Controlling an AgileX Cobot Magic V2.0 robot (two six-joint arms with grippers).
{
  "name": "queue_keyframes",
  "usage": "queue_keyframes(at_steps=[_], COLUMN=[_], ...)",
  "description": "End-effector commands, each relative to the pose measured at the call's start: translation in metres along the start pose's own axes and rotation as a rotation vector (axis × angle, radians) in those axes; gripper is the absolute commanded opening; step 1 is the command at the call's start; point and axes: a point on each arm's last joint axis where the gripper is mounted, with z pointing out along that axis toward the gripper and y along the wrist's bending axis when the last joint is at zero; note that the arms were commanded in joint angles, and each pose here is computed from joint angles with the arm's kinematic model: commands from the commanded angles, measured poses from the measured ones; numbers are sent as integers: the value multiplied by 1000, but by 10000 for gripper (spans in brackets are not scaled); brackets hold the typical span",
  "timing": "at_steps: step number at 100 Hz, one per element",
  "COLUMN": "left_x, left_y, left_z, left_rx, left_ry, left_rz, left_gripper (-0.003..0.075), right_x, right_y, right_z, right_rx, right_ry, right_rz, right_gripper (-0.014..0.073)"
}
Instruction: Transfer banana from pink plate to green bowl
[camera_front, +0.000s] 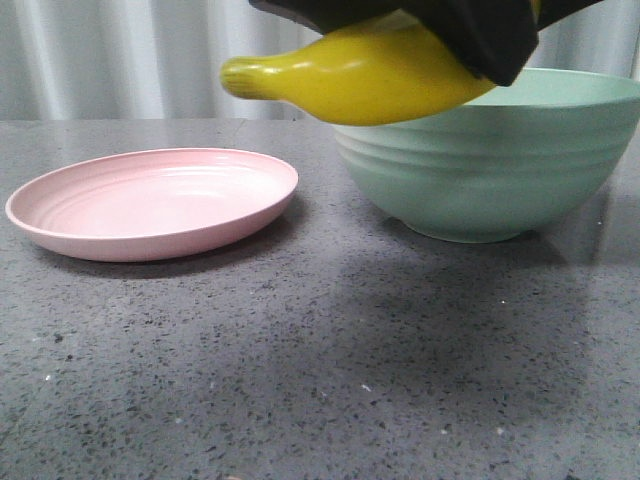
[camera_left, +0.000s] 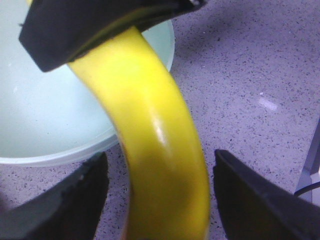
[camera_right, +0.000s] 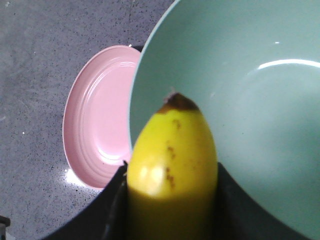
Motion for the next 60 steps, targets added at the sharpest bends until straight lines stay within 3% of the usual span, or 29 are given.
queue_keyframes(at_steps=[1,29,60], left_x=[-20,-39,-47], left_y=[-4,-5,-7], left_z=[-23,-80,-151], left_rx=[14,-4,6], left_ry=[-137,-304,-546], left_rz=[6,52,56], left_gripper=[452,451,437], right_x=[-10,-24,-58], right_y=[11,16,13], right_z=[-11,-22,-39], right_rx=[-44,-37,83], right_ry=[-87,-151,-430], right_rz=[-16,-65,-301], right_gripper=[91,91,91])
